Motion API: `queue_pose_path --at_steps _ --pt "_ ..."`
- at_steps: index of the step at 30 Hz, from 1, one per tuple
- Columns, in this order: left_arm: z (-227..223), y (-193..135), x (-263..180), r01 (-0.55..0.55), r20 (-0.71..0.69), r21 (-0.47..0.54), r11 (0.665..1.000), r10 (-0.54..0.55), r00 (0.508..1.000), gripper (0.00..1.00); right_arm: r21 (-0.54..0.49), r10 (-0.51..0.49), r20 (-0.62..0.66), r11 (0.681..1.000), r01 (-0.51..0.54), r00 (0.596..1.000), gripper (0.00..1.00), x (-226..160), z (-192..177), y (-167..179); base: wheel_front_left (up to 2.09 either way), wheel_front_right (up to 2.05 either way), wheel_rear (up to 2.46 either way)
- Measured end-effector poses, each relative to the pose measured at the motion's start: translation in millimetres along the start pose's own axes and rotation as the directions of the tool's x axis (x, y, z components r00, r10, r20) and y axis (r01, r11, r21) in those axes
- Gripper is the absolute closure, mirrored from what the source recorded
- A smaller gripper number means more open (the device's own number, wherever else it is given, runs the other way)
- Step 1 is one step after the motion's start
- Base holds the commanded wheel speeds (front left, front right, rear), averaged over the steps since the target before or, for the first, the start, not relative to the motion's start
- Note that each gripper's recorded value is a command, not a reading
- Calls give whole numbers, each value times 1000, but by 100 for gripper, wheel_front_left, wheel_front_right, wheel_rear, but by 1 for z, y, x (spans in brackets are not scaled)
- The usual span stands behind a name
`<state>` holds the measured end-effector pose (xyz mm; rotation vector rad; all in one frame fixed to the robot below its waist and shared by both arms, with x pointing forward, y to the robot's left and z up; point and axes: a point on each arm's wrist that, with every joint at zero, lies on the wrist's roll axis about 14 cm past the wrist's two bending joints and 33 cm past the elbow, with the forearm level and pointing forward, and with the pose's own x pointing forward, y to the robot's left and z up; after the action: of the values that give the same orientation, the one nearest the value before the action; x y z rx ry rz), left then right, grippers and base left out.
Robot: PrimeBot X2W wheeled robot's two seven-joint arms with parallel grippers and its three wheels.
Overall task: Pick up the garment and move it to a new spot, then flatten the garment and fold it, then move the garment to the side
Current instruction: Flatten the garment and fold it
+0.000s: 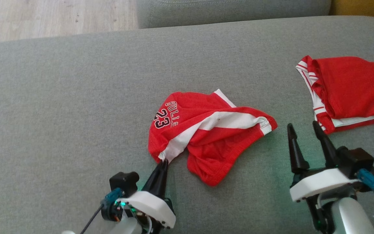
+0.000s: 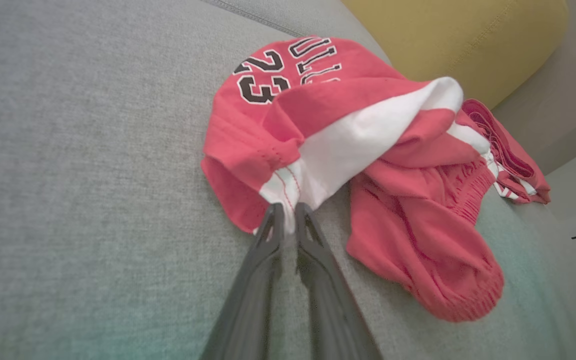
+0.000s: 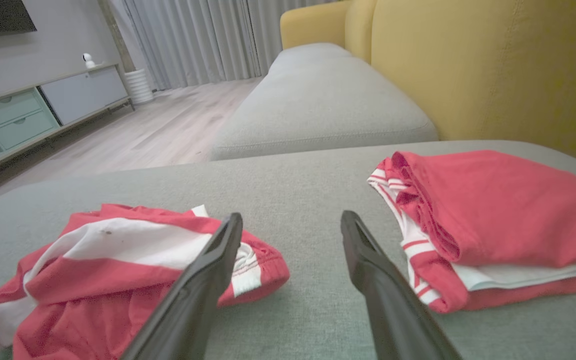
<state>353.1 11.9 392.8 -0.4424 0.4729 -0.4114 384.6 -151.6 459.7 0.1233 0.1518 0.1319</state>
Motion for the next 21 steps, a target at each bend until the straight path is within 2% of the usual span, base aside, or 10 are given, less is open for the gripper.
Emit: queue_pose_path --at_steps 4,14,21 --pt "8 2 6 -2 20 9 1000 2 1000 100 23 24 -36 999 -23 999 0 -2 -9 9 0 0 0" --pt "35 23 8 -74 114 2 997 74 991 100 199 87 -168 979 -52 982 0 -10 -48 32 0 0 0" --pt "50 33 4 -103 161 4 995 101 982 100 267 138 -232 961 -73 963 0 9 -61 45 0 0 0"
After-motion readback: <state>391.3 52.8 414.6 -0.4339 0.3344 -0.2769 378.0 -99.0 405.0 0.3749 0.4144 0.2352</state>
